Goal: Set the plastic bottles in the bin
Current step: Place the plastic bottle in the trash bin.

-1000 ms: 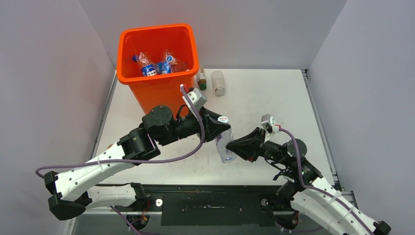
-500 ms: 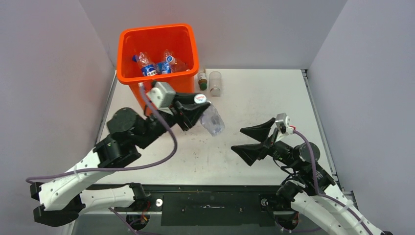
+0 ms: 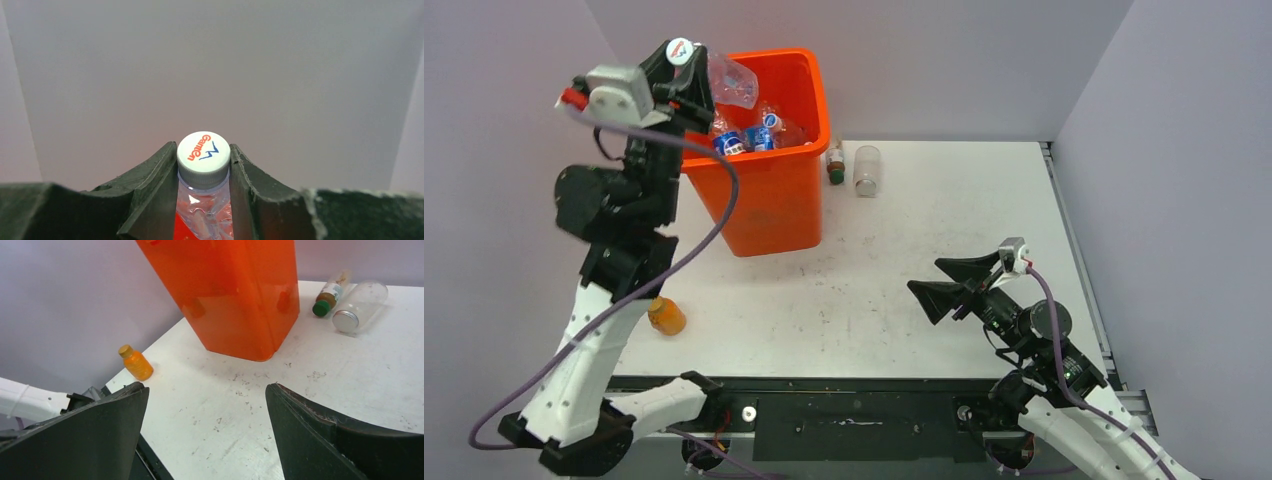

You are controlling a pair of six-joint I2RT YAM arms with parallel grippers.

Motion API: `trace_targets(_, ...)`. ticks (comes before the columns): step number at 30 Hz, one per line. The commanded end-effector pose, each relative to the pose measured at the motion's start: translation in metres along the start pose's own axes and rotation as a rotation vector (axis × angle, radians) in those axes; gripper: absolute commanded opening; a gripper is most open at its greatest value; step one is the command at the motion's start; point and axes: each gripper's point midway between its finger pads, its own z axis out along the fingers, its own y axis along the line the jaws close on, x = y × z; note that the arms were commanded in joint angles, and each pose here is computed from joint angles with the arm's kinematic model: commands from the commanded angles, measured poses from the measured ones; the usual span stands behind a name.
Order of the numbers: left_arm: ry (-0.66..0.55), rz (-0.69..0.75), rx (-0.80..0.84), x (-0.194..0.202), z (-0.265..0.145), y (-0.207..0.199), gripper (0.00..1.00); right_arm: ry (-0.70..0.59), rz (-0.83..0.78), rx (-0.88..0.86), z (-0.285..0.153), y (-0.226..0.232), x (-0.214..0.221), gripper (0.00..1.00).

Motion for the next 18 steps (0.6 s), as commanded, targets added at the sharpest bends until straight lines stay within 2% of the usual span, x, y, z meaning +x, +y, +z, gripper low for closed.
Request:
trace_targets(1, 0.120, -0.127, -0.016, 0.084, 0.044, 0.014, 0.00, -0.036, 0.047, 0.107, 0.001, -0.016, -0.007, 0.90)
trace_targets(5, 0.098, -0.196, -0.071, 0.114, 0.064, 0.037, 0.00, -0.099, 0.095, 0.220, -0.010, -0.037, -0.007, 0.90)
trace_targets(12, 0.191, -0.302, 0.014, 0.172, 0.085, 0.016, 0.00, -0.188, 0.170, 0.346, -0.022, -0.070, 0.009, 0.90)
trace_targets(14, 0.241, -0.304, 0.039, 0.190, 0.083, 0.011, 0.00, -0.191, 0.187, 0.344, -0.021, -0.070, 0.011, 0.90)
trace_targets(18, 0.339, -0.289, 0.039, 0.223, 0.075, 0.010, 0.00, -0.108, 0.146, 0.328, -0.015, -0.065, 0.019, 0.90)
